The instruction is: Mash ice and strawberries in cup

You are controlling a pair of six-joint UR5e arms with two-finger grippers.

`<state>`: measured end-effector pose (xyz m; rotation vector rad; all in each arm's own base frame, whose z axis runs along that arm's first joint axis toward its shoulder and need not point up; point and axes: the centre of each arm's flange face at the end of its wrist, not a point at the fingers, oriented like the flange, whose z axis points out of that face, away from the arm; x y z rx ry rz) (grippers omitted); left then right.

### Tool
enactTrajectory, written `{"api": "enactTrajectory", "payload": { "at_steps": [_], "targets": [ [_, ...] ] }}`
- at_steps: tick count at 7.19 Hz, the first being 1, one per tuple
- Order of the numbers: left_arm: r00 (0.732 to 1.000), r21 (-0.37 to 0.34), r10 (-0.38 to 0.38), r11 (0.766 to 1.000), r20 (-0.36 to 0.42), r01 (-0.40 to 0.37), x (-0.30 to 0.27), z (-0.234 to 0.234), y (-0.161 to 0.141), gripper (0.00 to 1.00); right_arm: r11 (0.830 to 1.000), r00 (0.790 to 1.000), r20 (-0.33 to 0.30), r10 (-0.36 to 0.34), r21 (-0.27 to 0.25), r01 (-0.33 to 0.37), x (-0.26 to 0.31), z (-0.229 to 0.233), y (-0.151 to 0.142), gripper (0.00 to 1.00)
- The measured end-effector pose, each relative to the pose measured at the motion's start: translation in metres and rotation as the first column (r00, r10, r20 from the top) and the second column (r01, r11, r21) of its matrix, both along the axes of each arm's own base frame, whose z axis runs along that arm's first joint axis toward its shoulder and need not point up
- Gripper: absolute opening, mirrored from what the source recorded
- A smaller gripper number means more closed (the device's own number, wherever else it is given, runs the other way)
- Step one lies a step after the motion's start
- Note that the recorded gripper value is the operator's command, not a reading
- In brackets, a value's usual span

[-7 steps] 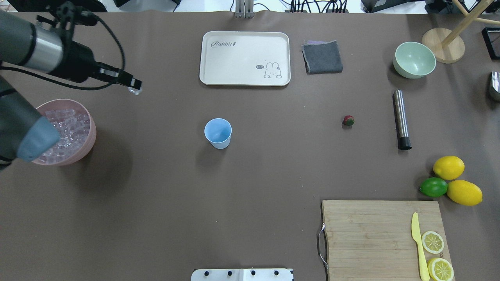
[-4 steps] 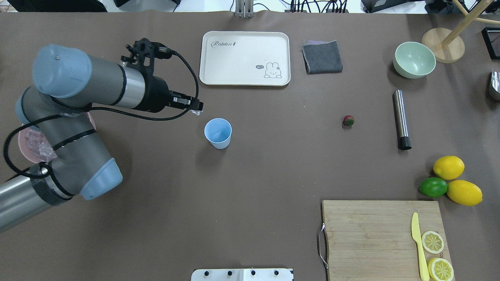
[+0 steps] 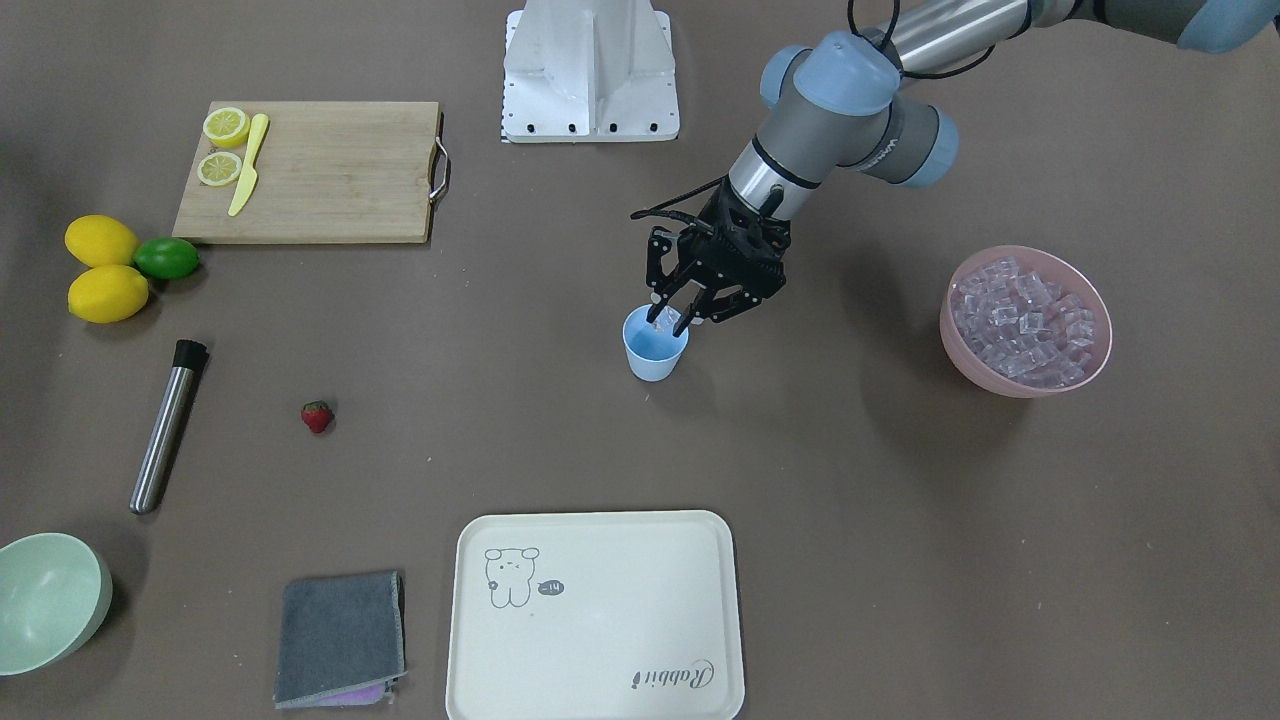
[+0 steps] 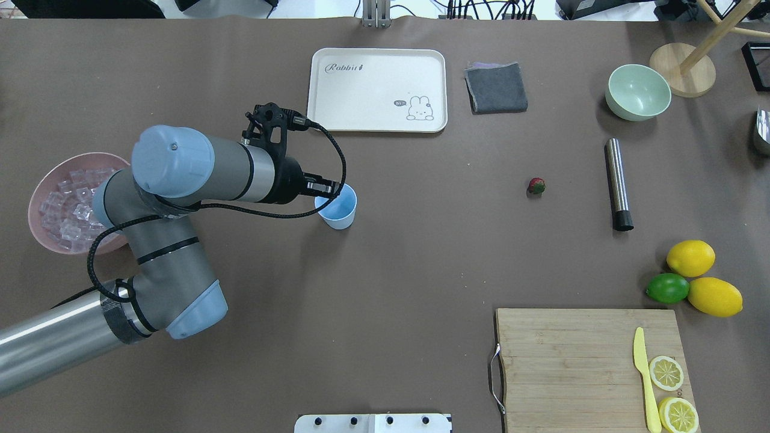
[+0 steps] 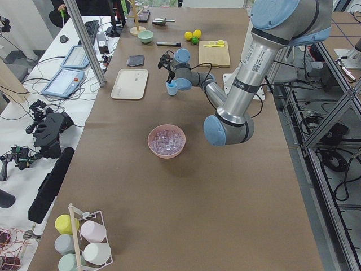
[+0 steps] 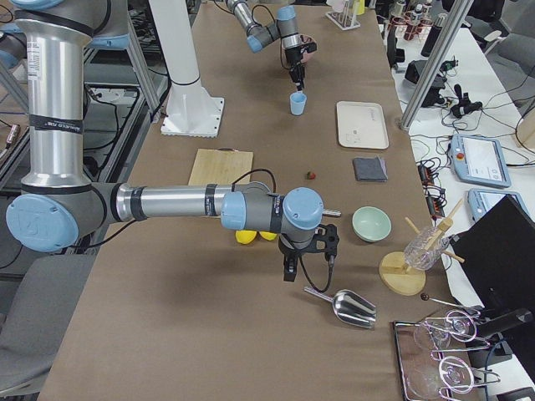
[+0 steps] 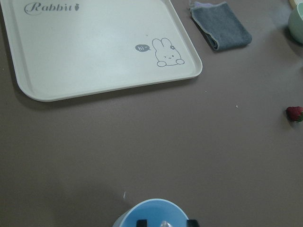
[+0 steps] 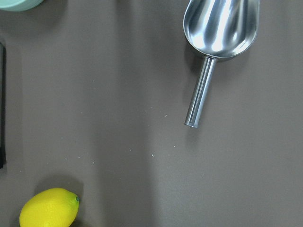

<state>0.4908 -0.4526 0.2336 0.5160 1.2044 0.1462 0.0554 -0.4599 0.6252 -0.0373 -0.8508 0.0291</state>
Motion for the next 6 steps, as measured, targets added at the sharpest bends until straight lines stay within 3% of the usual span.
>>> {"api": "enactTrajectory", "payload": {
  "at_steps": [1,6],
  "targets": [
    [1.0,-0.005,0.002,1.0,0.002,-0.002,0.0063,0.0025,0.0038,0.97,1.0,1.0,0.0,0.0,0.001,0.0,0.0,-0.0003,-0.0002,1.0],
    [1.0,-0.039,-0.013,0.999,-0.014,0.013,0.006,-0.0016,0.0032,0.97,1.0,1.0,0.0,0.0,0.007,0.0,0.0,-0.0032,-0.0027,1.0]
  ]
}}
